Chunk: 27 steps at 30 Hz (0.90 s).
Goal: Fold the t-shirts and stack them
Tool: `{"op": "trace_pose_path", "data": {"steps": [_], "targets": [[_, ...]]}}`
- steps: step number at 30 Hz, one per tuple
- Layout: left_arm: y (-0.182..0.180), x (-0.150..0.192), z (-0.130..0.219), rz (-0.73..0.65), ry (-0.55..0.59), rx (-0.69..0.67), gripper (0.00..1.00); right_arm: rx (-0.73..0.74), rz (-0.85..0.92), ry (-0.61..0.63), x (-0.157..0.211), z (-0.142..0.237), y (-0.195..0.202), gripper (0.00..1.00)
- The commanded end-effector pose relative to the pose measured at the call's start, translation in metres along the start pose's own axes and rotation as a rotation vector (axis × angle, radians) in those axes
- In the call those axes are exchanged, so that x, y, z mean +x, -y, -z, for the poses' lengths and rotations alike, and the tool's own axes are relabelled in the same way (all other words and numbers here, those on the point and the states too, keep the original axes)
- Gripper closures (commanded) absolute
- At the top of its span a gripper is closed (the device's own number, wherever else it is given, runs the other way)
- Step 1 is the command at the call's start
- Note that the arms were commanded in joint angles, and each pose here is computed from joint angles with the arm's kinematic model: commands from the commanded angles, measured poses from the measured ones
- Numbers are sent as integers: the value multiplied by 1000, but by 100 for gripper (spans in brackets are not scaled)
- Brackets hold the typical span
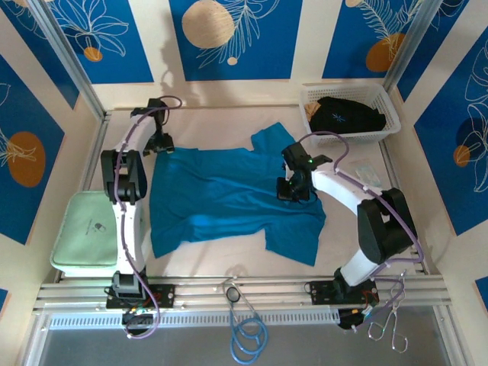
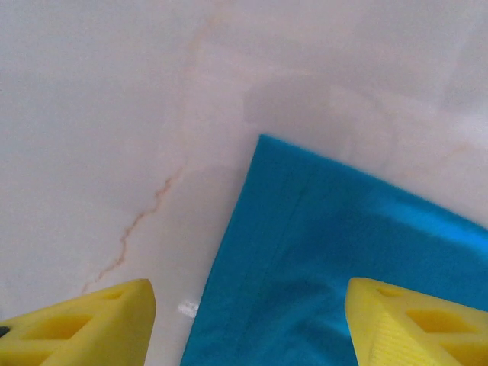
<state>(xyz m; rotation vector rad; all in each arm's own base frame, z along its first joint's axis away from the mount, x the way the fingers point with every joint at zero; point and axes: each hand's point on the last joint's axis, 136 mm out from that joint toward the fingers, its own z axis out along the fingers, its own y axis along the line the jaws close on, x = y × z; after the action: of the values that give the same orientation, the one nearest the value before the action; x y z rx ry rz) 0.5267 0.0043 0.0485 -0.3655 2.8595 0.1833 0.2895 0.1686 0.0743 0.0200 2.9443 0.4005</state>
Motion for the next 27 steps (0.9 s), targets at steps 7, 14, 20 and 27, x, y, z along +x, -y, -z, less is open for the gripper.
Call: {"op": "trace_pose_path", "data": {"steps": [7,14,20,27], "targets": [[3,-15,-20,-120,6,9,35,-5,-24,-8,20,3,-7,94],[2,-4,-52,-162,-64,0,51,12,-26,-17,25,4,-5,95],[5,-3,-54,-153,-77,31,67,24,-29,-20,27,6,-3,96],[6,6,-53,-138,-107,41,86,21,-20,-1,26,15,-3,96]]}}
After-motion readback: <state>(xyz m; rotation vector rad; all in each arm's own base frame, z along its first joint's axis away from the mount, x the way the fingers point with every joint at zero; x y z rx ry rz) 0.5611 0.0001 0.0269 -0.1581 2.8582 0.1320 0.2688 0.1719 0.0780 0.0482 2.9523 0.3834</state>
